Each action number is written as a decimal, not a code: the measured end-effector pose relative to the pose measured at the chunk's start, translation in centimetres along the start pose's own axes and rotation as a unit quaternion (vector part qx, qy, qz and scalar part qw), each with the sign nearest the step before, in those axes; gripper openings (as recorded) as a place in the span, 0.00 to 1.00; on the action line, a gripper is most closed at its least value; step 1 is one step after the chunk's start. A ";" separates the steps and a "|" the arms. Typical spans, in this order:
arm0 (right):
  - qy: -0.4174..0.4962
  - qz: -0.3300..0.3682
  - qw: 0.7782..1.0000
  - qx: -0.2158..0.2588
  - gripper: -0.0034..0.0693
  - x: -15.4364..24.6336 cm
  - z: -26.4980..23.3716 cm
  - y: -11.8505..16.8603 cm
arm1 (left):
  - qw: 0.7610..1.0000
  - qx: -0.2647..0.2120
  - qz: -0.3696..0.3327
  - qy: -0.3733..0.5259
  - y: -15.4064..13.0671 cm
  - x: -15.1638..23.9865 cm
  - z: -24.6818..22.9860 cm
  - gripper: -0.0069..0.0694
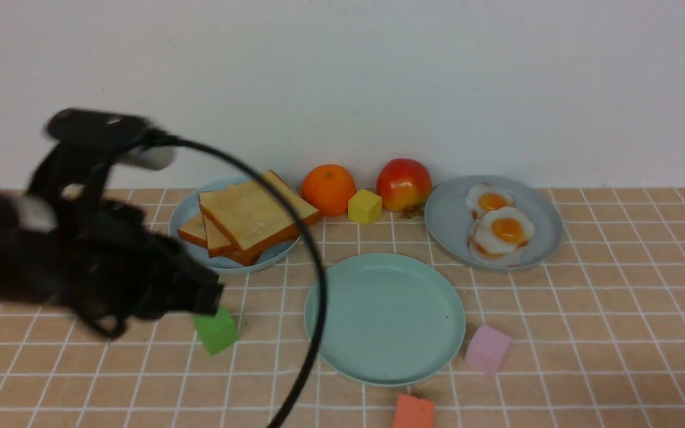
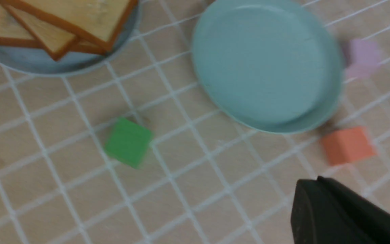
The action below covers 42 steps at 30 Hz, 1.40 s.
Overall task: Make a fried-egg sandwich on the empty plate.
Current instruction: Use the left arm to grab a slice of bread
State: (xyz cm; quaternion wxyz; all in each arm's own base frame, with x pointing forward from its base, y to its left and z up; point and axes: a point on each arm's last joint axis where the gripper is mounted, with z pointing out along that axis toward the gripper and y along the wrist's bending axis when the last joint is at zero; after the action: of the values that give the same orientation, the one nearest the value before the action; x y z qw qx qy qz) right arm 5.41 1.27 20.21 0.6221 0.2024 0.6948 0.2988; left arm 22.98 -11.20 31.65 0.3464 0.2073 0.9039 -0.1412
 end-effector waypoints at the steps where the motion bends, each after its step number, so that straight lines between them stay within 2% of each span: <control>1: 0.000 0.001 1.000 0.000 0.36 0.0 0.0 0.0 | 1.000 -0.002 0.004 -0.002 0.0 -0.2 -0.1 0.07; 4: 0.060 -0.030 0.997 -0.032 0.26 -2.2 -0.8 3.6 | 0.998 -0.039 0.035 0.029 1.2 -2.6 3.4 0.07; 6: 0.107 -0.088 0.989 -0.047 0.18 -4.2 -1.3 6.3 | 0.997 -0.058 0.043 0.041 1.9 -4.1 5.5 0.07; 9: 0.183 -0.183 0.964 -0.061 0.07 -7.0 -1.4 9.8 | 0.993 -0.082 0.062 0.057 2.7 -6.0 8.4 0.07; 10: 0.194 -0.194 0.960 -0.062 0.05 -7.4 -1.4 10.3 | 0.993 -0.086 0.067 0.056 2.8 -6.5 8.7 0.07; 11: 0.236 -0.233 0.941 -0.062 0.04 -8.7 -1.2 11.7 | 0.990 -0.091 0.075 0.074 3.2 -7.0 10.5 0.07; 14: 0.294 -0.270 0.915 -0.059 0.04 -10.4 -0.6 13.2 | 0.986 -0.091 0.085 0.109 4.3 -8.1 13.3 0.07; 21: 0.315 -0.288 0.901 -0.080 0.05 -11.4 0.2 14.4 | 0.976 -0.082 0.148 0.140 6.8 -8.3 17.9 0.10; 23: 0.315 -0.289 0.900 -0.081 0.05 -11.3 0.2 14.4 | 0.972 -0.082 0.176 0.135 7.2 -8.1 19.3 0.19; 28: 0.315 -0.290 0.900 -0.080 0.05 -11.4 0.2 14.4 | 0.969 -0.089 0.192 0.128 7.6 -7.7 21.0 0.46; 29: 0.315 -0.290 0.900 -0.080 0.05 -11.4 0.2 14.4 | 0.969 -0.089 0.192 0.128 7.6 -7.7 21.0 0.47; 32: 0.315 -0.290 0.900 -0.080 0.05 -11.4 0.2 14.4 | 0.968 -0.090 0.196 0.127 7.8 -7.3 22.1 0.59; 42: 0.315 -0.290 0.900 -0.079 0.05 -11.4 0.2 14.4 | 0.966 -0.094 0.206 0.126 8.0 -7.0 22.9 0.59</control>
State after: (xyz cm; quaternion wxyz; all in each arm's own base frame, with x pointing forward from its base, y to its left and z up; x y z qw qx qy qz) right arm 5.98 4.51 38.22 0.4436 -0.1628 0.8565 0.2075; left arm 44.48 -15.32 19.04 0.2693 0.3716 0.8873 0.0465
